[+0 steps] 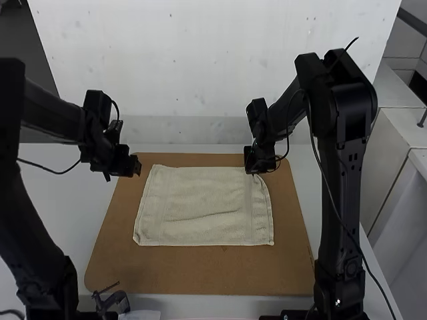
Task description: Fold the towel.
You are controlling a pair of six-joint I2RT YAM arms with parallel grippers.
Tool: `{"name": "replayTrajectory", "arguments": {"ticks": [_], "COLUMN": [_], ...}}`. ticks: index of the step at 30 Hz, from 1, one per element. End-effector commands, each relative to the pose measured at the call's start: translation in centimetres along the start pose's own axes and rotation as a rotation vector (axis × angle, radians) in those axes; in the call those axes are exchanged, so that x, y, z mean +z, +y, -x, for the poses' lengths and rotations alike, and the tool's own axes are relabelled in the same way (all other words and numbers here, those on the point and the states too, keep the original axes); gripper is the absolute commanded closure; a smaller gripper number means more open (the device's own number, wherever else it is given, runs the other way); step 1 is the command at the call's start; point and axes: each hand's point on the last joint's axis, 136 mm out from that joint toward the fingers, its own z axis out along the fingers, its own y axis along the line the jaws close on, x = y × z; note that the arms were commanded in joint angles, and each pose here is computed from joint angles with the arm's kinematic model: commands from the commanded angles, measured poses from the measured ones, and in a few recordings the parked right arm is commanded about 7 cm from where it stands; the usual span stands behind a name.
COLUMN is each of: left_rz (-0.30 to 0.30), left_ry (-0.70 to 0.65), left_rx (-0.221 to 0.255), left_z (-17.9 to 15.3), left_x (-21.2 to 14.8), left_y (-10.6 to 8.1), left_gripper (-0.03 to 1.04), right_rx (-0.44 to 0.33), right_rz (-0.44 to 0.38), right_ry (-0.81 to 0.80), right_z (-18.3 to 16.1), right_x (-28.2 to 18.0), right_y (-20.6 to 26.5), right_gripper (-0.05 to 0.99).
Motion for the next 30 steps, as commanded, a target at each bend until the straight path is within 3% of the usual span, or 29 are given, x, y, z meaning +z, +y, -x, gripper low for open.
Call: {"name": "replayTrajectory", "arguments": {"ticks": [1,11,22,24,25,28,29,30], "left_rz": [-0.028,-0.034,-0.027,-0.032,-0.04,-0.057,-0.073,-0.086], "left_ry": [0.01,0.087,0.178,0.189,0.198,0.25,0.257,0.256], "left_rx": [0.023,0.06,0.057,0.068,0.071,0.085,0.092,0.101], "left_z": [2.6,4.6,4.0,3.6,3.3,1.8,1.4,1.3], "left_x": [1.5,6.1,10.9,11.2,11.4,11.1,10.9,10.4], "left_y": [-1.9,-4.7,-5.0,-5.6,-5.9,-6.8,-7.2,-7.4], "left_gripper": [0.05,0.05,0.09,0.2,0.31,0.88,1.0,0.99], "right_rx": [0.008,0.0,-0.004,-0.005,-0.006,-0.006,-0.003,-0.001], "right_rz": [-0.113,-0.121,-0.122,-0.123,-0.125,-0.134,-0.137,-0.141], "right_ry": [0.052,0.057,0.061,0.057,0.055,0.049,0.051,0.051], "right_z": [-1.7,-1.9,-2.3,-2.3,-2.2,-2.2,-2.3,-2.2], "right_x": [1.4,1.8,1.5,1.3,1.1,0.9,0.9,0.9], "right_y": [-2.7,-2.8,-3.1,-3.1,-3.1,-3.4,-3.6,-3.8], "right_gripper": [0.92,0.92,0.92,0.92,0.92,0.92,0.92,0.92]}}
